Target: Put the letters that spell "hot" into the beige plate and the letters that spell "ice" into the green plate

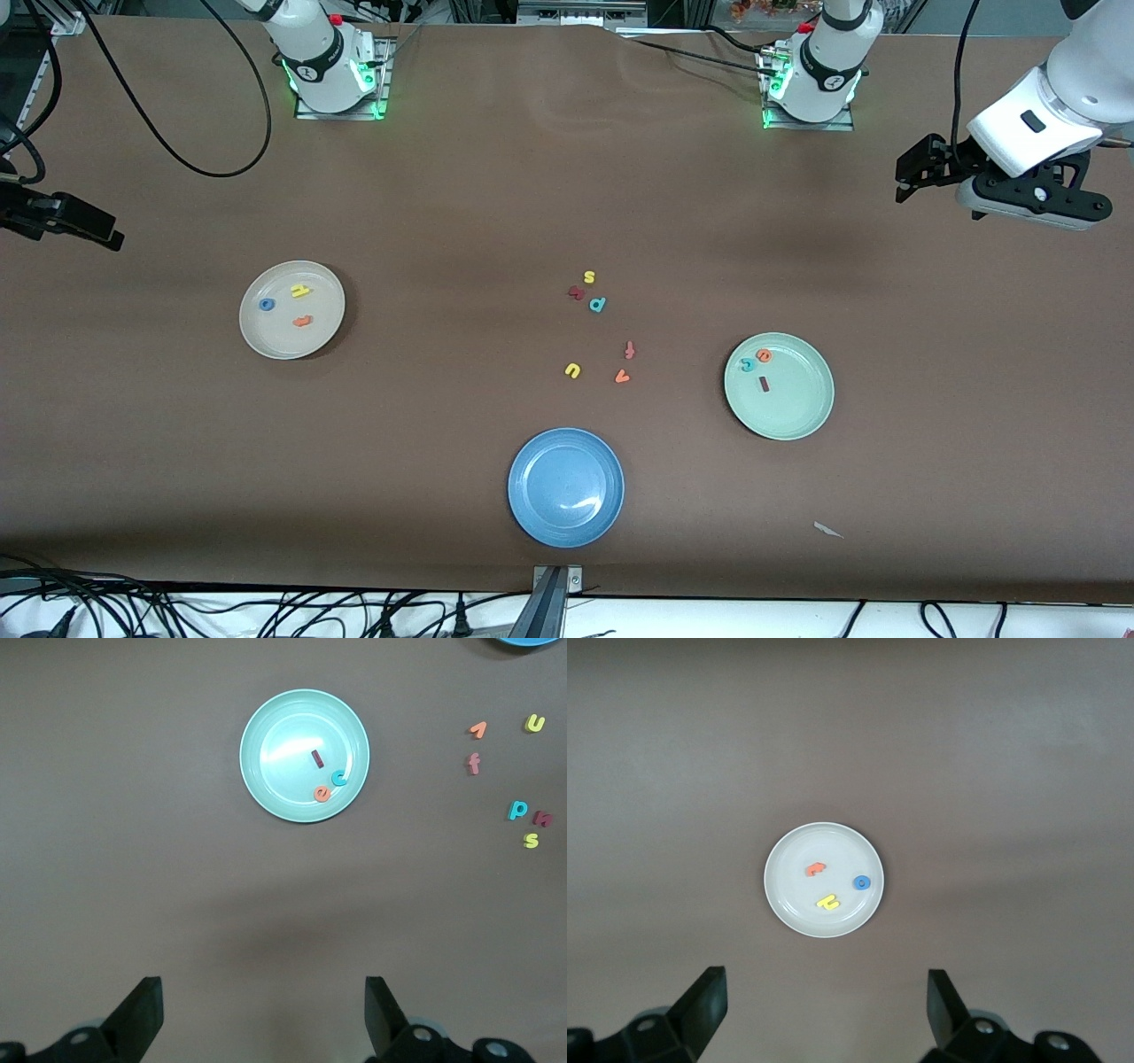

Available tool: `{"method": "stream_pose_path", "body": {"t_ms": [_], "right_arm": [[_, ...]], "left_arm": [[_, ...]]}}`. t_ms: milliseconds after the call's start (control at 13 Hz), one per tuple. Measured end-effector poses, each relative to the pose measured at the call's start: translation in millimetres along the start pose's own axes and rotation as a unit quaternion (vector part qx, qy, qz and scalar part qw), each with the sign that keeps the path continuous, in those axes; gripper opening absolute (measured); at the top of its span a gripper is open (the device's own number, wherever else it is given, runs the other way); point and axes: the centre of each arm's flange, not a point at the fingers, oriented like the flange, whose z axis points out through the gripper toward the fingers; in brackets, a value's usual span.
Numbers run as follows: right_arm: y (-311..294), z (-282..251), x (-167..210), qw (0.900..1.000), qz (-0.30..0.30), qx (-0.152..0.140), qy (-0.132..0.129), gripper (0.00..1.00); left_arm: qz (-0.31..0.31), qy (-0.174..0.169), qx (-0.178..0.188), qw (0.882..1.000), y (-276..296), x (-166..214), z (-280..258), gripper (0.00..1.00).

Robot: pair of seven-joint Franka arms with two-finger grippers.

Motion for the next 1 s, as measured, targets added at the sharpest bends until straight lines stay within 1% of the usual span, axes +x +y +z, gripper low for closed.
{"method": "stream_pose_path", "body": {"t_ms": [462,1000], "right_arm": [[-9,5,-3,1.0,-0.008,0.0,-0.012,1.0],[-17,7,-3,1.0,0.011,0.003,-0.015,1.0]], "left_arm": [[0.0,-0.002,0.0,1.0,-1,1,0,1.0],[0.001,0.0,0.0,1.0,0,2,-2,1.0]]}}
